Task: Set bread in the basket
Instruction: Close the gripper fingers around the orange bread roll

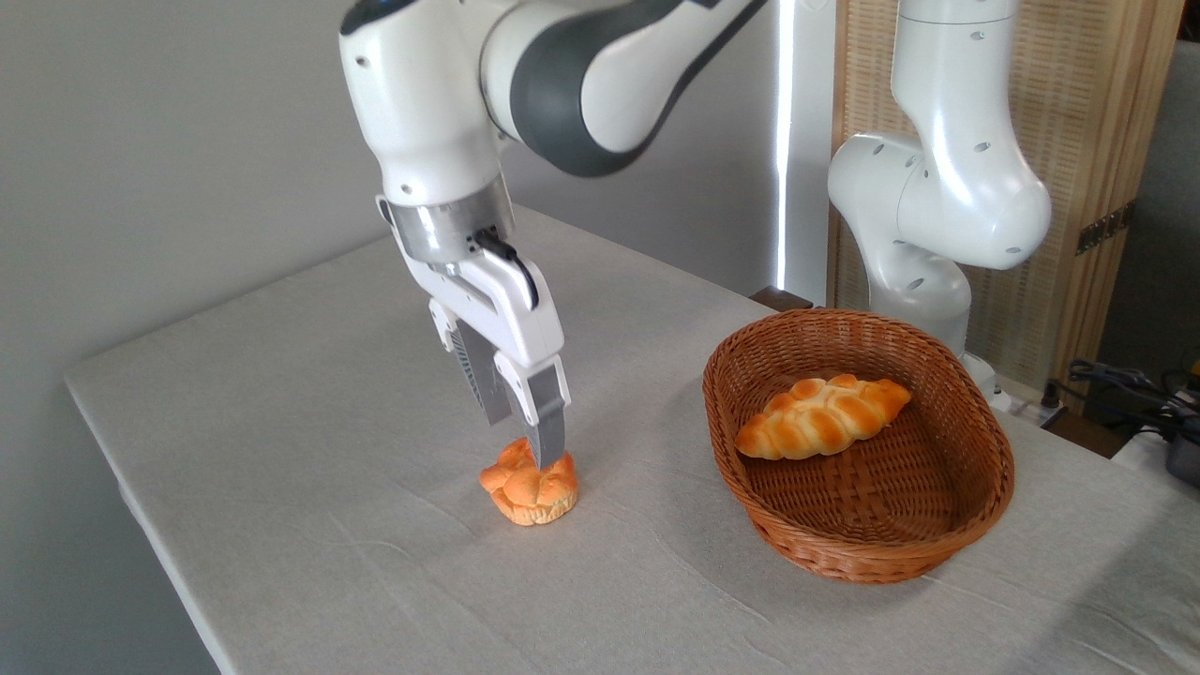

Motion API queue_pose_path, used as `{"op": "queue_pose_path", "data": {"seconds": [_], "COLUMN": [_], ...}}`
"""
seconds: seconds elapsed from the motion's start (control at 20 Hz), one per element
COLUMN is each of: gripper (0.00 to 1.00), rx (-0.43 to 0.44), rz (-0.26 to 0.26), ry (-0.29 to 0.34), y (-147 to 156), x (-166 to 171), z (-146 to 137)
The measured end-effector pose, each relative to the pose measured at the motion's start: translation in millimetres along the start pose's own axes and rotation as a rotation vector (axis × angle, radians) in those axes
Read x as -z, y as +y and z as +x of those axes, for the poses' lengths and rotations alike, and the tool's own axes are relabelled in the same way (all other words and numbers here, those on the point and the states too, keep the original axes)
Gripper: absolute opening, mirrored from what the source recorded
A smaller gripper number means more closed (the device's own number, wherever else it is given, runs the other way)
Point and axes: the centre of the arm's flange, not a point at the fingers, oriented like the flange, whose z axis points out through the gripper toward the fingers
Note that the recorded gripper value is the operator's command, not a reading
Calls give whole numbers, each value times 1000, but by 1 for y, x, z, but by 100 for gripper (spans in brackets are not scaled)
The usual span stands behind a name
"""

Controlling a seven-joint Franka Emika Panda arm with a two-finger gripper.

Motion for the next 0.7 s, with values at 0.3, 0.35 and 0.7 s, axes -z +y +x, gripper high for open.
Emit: {"op": "queue_pose_path", "data": {"seconds": [0.3,0.35,0.7], "gripper": [88,73,13], "rx": [-43,-49,-52], "rz": [11,14,22], "ry": [8,9,14], "y": [19,22,23], "x": [-43,-48,-51], "z": [7,8,8]}}
